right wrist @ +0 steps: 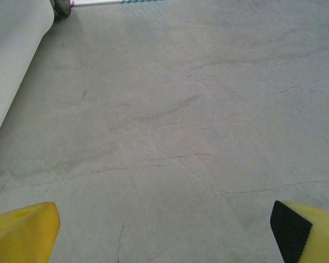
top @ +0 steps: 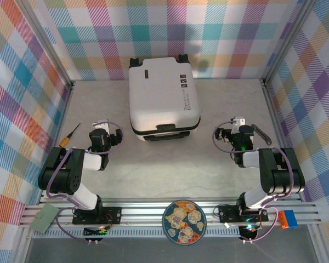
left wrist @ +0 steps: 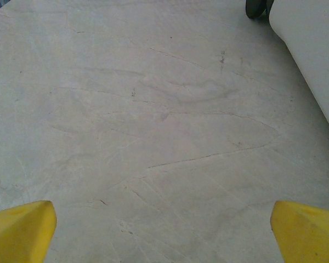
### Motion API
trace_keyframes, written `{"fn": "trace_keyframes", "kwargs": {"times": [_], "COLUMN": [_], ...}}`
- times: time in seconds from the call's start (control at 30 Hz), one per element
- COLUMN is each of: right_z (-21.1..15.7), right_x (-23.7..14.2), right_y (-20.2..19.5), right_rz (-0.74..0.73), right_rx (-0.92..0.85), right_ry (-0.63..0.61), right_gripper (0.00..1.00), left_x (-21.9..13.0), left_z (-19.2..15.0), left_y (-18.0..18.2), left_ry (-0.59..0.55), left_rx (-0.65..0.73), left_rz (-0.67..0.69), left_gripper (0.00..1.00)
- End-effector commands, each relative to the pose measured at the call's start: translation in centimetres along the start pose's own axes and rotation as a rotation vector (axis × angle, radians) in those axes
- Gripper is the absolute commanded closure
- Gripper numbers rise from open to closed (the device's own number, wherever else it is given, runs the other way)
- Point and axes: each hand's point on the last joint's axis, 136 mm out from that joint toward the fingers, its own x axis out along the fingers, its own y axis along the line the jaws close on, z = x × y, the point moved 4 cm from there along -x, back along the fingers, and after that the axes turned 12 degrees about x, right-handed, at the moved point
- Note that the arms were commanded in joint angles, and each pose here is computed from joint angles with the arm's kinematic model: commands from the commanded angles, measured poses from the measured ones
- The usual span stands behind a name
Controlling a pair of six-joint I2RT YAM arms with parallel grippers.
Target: Pack the luggage
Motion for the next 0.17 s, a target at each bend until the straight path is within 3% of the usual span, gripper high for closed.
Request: {"fn": "trace_keyframes", "kwargs": {"times": [0.0,0.13], "right_z": [1.31,1.31], "right_x": [0.10,0.04], "right_y": [0.33,0.29], "right_rz": [0.025,0.024], "right_rx": [-0.009,-0.008], "right_ry": [-0.033,-0.036], "right_gripper": [0.01,0.01], "left_x": [0.11,0.10], "left_z": [1.17,1.15], "left_y": [-0.01,-0.01], "left_ry": [-0.040,-0.040], "left_rx": [0.013,0.014], "left_rz": [-0.004,-0.004], "left_gripper": [0.00,0.00]}}
